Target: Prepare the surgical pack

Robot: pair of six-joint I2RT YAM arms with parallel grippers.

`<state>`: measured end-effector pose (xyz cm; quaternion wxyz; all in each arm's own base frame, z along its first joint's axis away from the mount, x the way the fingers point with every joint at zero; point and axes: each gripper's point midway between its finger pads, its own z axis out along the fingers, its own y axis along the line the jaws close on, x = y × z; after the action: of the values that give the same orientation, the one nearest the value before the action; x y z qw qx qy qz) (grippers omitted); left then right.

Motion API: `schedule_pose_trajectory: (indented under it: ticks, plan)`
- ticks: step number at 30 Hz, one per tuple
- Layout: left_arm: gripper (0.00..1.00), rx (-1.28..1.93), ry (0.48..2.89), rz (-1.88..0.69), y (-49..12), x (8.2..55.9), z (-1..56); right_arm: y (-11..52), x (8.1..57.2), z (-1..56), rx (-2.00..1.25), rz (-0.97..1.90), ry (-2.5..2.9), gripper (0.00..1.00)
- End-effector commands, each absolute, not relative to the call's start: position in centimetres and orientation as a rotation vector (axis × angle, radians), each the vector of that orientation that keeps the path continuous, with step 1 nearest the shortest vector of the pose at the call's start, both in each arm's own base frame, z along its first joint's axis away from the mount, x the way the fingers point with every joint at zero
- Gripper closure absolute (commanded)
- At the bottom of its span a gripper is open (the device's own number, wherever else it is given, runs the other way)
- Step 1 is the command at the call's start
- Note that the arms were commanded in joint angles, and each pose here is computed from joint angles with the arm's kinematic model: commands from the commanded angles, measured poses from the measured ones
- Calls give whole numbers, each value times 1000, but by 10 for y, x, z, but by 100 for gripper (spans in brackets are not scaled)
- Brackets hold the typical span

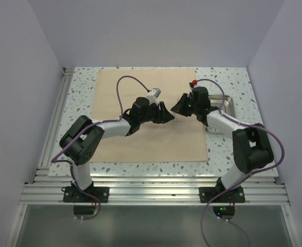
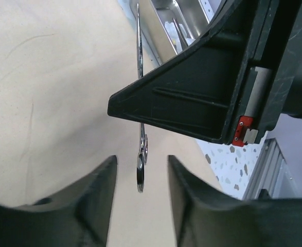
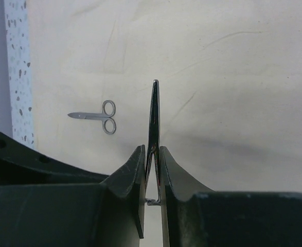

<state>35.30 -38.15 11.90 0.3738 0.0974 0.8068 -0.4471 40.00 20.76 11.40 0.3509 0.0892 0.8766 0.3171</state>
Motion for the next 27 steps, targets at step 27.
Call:
schedule_pose_trajectory:
  ticks: [27]
  plan:
    - [26, 186, 2050, -873, -275, 306, 138, -36, 442, 138, 18, -99, 2580, 100]
